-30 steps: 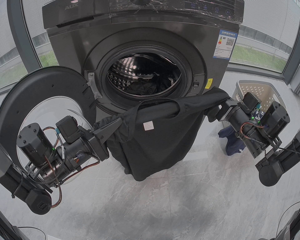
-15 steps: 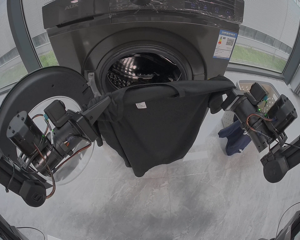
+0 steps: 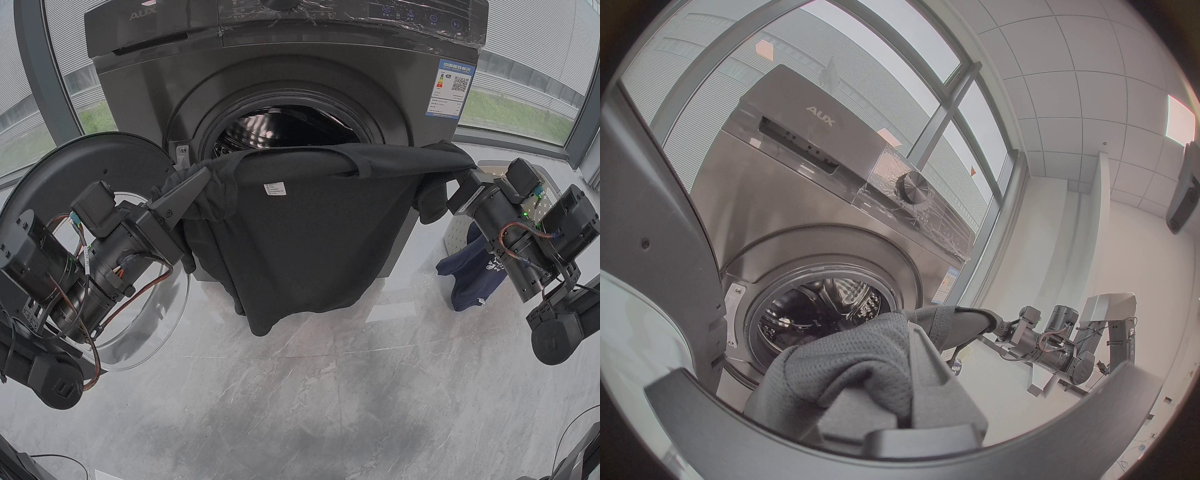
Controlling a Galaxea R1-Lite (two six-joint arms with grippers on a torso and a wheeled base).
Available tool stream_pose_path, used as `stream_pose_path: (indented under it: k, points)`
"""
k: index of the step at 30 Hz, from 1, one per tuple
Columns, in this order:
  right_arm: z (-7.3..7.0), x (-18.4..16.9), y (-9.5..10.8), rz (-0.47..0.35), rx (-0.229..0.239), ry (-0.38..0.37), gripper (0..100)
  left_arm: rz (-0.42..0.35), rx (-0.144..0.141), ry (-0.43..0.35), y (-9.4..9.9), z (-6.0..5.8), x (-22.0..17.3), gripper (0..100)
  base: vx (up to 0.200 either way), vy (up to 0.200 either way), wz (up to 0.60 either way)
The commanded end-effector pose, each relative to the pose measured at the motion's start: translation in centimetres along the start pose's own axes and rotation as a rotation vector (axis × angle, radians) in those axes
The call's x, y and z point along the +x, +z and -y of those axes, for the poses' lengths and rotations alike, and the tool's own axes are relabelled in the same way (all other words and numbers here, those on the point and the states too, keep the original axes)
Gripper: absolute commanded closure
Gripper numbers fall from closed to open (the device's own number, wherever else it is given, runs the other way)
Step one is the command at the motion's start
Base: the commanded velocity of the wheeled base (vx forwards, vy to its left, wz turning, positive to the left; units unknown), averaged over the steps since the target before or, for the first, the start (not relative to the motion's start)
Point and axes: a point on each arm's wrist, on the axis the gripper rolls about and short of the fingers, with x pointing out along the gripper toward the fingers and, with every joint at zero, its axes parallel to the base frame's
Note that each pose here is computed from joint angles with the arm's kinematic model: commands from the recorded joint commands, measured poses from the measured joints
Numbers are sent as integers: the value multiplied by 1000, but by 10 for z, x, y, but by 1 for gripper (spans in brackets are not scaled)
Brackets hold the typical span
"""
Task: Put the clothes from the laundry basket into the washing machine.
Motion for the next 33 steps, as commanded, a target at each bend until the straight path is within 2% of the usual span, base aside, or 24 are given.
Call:
stream_pose_path:
  k: [1, 25, 28, 31, 33]
  points:
    - [0, 0, 3, 8, -1, -1, 100, 21, 6, -5, 6, 2, 0, 100, 0, 0, 0]
    - [3, 0, 2, 5, -5, -9, 100, -7, -3, -5, -2, 2, -1, 100, 0, 0, 0]
    - [2, -6, -13, -54, 6, -10, 100, -49, -23, -29, -11, 7, -3, 100, 0, 0, 0]
    - [7, -17, -50, -192, 5, -22, 100, -121, -55, -42, -35, 11, 0, 100, 0, 0, 0]
    - [10, -20, -70, -257, 5, -31, 100, -137, -58, -45, -43, 11, 6, 100, 0, 0, 0]
